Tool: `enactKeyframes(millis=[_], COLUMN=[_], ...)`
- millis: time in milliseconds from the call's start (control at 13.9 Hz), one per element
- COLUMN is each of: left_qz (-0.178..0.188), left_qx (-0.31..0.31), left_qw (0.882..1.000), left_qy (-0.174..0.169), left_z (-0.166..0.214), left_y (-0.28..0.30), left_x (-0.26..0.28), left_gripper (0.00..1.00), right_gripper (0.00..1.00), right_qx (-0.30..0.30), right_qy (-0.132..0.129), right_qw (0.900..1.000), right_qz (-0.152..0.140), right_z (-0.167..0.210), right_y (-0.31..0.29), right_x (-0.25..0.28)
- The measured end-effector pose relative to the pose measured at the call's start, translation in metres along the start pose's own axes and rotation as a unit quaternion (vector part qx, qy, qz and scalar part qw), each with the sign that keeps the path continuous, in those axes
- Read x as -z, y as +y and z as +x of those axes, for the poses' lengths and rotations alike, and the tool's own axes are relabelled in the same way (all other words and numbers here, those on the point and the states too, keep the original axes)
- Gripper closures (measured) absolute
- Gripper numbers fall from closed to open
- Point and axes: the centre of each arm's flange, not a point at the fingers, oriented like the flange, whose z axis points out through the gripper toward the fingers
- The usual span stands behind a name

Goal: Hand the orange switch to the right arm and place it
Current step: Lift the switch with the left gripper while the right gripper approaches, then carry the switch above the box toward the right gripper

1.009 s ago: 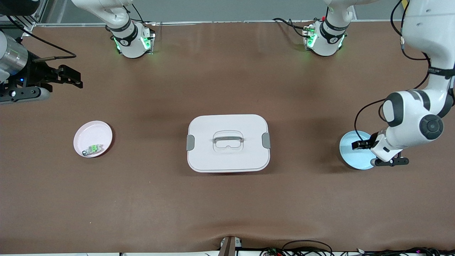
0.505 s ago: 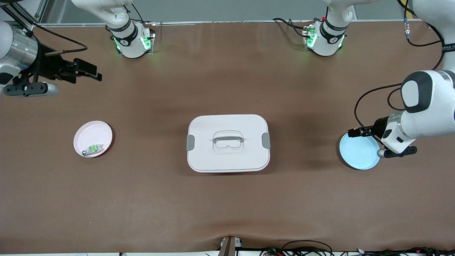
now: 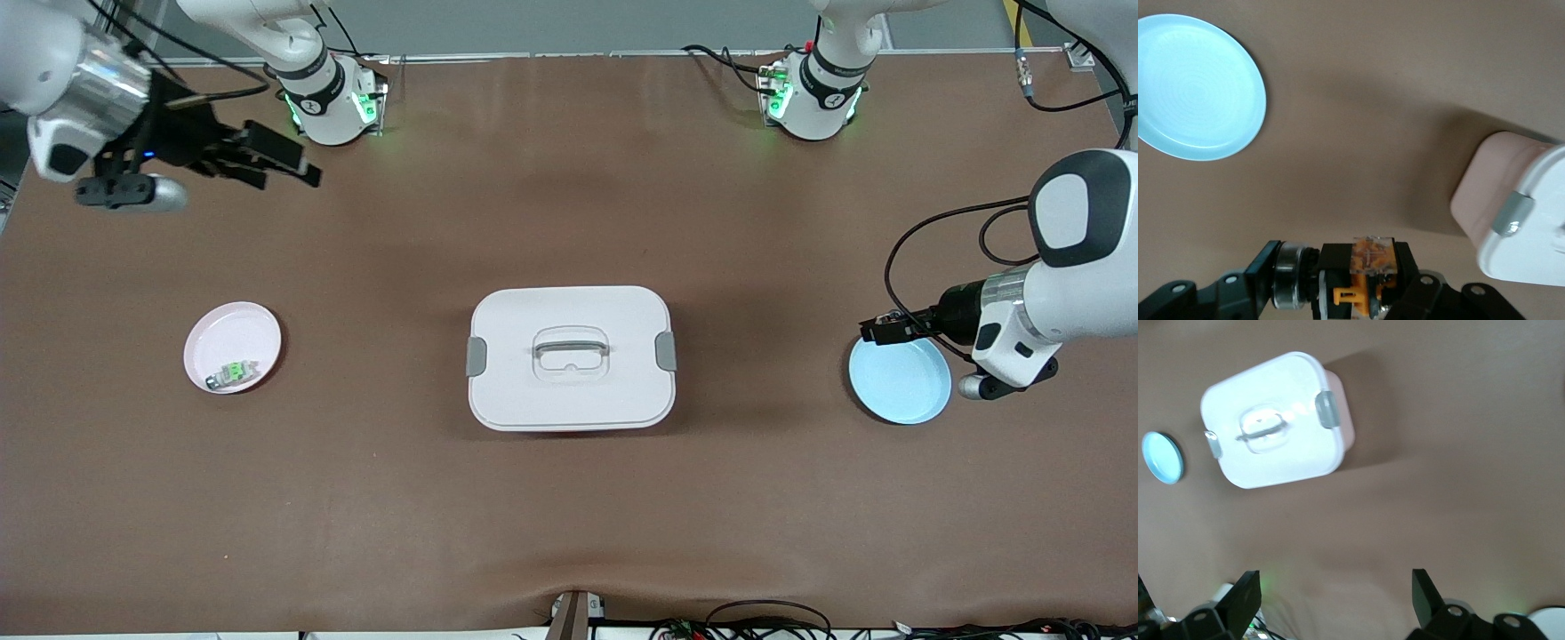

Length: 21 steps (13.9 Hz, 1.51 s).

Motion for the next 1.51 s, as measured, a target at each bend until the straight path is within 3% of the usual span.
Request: enactKeyframes(millis=[288, 649, 937, 1225, 1514], left_qz=[-0.009, -0.018, -0.026, -0.061, -0.097], left_qx=[0.038, 0.084, 0.111, 0.139, 0.181], left_qw=[0.999, 0.996, 0.993, 0.986, 0.969], left_qy=[-0.002, -0.019, -0.031, -0.074, -0.139], left_z=[-0.023, -0.055, -0.077, -0.094, -0.113], left_y=[0.052, 0.105, 0.143, 0.176, 0.208], left_x=[0.014, 0.004, 0.001, -0.010, -0.025], left_gripper=[0.27, 0.27, 0.27, 0.27, 0.27], right_gripper=[0.00, 0.00, 0.00, 0.00, 0.00], right_qx=[-0.022, -0.061, -0.060, -0.064, -0.076], right_qy=[0.029, 0.051, 0.070, 0.082, 0.094], right_qw=[0.999, 0.995, 0.992, 0.989, 0.985], right_qz=[0.020, 0.068, 0.090, 0.106, 0.124], right_z=[-0.033, -0.041, -0.061, -0.078, -0.082], right_y=[-0.042, -0.064, -0.089, -0.105, -0.123], right_x=[-0.032, -0.057, -0.101, -0.127, -0.148])
